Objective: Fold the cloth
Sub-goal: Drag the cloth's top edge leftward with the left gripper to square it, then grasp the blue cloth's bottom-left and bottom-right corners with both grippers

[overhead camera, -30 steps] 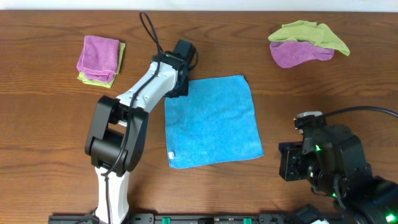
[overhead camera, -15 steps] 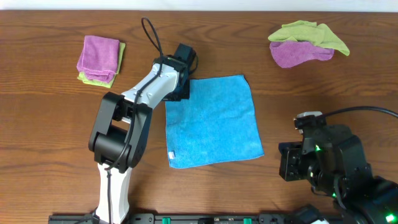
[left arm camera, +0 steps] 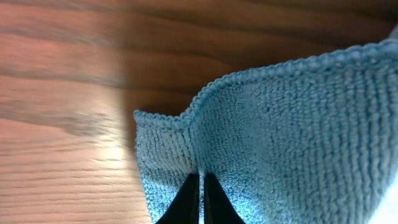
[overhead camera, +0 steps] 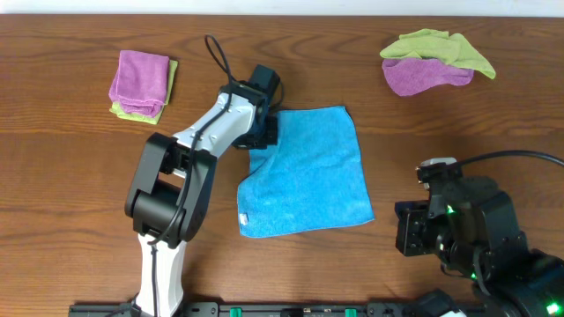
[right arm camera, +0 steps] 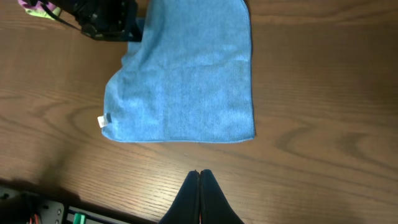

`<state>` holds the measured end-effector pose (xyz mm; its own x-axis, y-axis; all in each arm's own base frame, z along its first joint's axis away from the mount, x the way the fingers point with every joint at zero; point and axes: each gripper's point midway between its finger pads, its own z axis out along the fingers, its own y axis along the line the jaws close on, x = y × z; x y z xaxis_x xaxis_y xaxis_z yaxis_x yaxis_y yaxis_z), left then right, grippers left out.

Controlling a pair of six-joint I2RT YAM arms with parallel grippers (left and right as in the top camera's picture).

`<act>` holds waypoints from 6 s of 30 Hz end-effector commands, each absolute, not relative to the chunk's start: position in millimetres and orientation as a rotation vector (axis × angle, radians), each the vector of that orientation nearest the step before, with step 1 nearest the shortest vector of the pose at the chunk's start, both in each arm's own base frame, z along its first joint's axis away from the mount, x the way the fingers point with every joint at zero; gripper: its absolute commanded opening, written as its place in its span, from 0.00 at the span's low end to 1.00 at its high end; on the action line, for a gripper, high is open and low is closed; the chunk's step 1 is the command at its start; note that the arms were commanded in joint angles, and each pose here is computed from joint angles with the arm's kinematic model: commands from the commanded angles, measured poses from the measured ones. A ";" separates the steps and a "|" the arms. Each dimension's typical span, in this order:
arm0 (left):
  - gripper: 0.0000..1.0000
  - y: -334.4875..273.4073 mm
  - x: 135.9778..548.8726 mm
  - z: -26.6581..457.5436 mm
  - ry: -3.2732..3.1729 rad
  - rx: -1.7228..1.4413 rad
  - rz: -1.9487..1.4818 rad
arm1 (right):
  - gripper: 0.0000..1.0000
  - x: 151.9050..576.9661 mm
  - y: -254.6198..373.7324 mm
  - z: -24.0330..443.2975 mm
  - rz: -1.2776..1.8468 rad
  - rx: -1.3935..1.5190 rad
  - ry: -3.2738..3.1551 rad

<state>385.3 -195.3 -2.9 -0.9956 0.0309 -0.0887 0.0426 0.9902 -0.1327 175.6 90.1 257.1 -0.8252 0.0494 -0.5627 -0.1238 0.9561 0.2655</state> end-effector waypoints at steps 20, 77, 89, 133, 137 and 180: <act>0.43 -181.8 382.0 -33.5 3.037 0.125 -0.002 | 0.02 172.7 93.3 256.3 0.404 -0.089 2.516; 0.56 -128.5 416.4 188.6 2.884 0.129 -0.438 | 0.02 219.8 98.0 222.0 0.230 -0.126 2.554; 0.49 -65.8 310.1 260.0 2.867 -0.036 -0.412 | 0.18 264.9 110.1 133.9 0.781 -0.054 2.738; 0.55 -80.9 196.9 -10.9 2.935 -0.337 -0.671 | 0.27 277.2 136.9 45.9 1.077 -0.205 2.886; 0.47 -90.5 192.0 -18.7 2.972 -0.355 -0.766 | 0.27 279.6 136.2 45.3 1.064 -0.209 2.879; 0.06 -93.6 215.9 47.4 2.956 -0.279 -0.781 | 0.38 241.6 120.9 -5.7 0.911 -0.014 3.033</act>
